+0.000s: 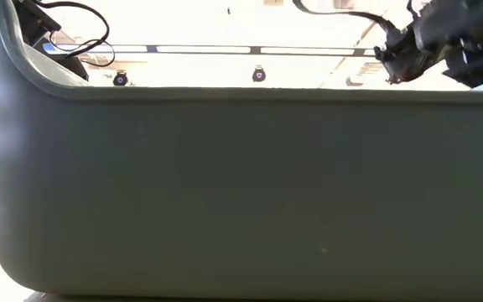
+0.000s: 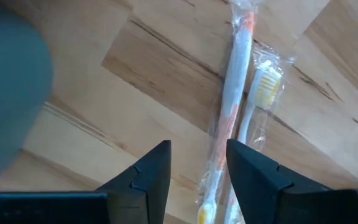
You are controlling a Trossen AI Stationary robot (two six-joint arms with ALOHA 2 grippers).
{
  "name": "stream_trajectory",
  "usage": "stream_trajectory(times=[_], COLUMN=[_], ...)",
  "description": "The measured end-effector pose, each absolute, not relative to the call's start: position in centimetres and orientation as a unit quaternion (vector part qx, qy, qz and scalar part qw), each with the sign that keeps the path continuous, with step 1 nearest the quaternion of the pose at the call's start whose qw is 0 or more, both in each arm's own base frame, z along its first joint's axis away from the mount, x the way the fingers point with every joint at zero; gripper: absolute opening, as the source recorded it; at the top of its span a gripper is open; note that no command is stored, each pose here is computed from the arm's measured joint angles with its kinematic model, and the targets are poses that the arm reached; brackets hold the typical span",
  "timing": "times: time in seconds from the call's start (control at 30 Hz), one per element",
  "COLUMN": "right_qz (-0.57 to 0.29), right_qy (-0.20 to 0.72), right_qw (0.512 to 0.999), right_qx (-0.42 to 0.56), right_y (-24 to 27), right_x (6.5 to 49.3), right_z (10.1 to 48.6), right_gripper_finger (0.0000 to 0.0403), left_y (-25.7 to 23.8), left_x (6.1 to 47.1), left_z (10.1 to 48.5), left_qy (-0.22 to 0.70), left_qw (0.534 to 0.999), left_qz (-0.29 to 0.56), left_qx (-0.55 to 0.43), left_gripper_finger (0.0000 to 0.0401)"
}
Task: Pick & Place Toothbrushes
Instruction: Put the orange toothbrush into the orange bin
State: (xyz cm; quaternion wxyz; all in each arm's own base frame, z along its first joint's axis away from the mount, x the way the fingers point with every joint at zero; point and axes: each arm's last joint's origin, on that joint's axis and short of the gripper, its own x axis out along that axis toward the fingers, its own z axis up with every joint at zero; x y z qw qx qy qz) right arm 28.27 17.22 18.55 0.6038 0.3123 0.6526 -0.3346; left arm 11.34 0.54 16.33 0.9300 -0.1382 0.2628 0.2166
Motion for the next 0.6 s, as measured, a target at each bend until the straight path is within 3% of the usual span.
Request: stream_trajectory(times=[0.13, 0.6], right_qz=[-0.322, -0.317], right_qy=[0.673, 0.666], right_qw=[0.585, 0.598], right_qx=[0.316, 0.314], right_y=[17.2, 17.4], right_x=[27.7, 26.8], right_z=[17.3, 15.4], right_gripper_finger=[0.0148, 0.0148], left_y=[0.5, 0.5], left_x=[11.3, 11.3], left_z=[16.3, 16.3], left_qy=[0.263, 0.263], left_qw=[0.93, 0.93], left_qz=[0.217, 0.217], left_qx=[-0.138, -0.138], left_gripper_finger=[0.0, 0.0])
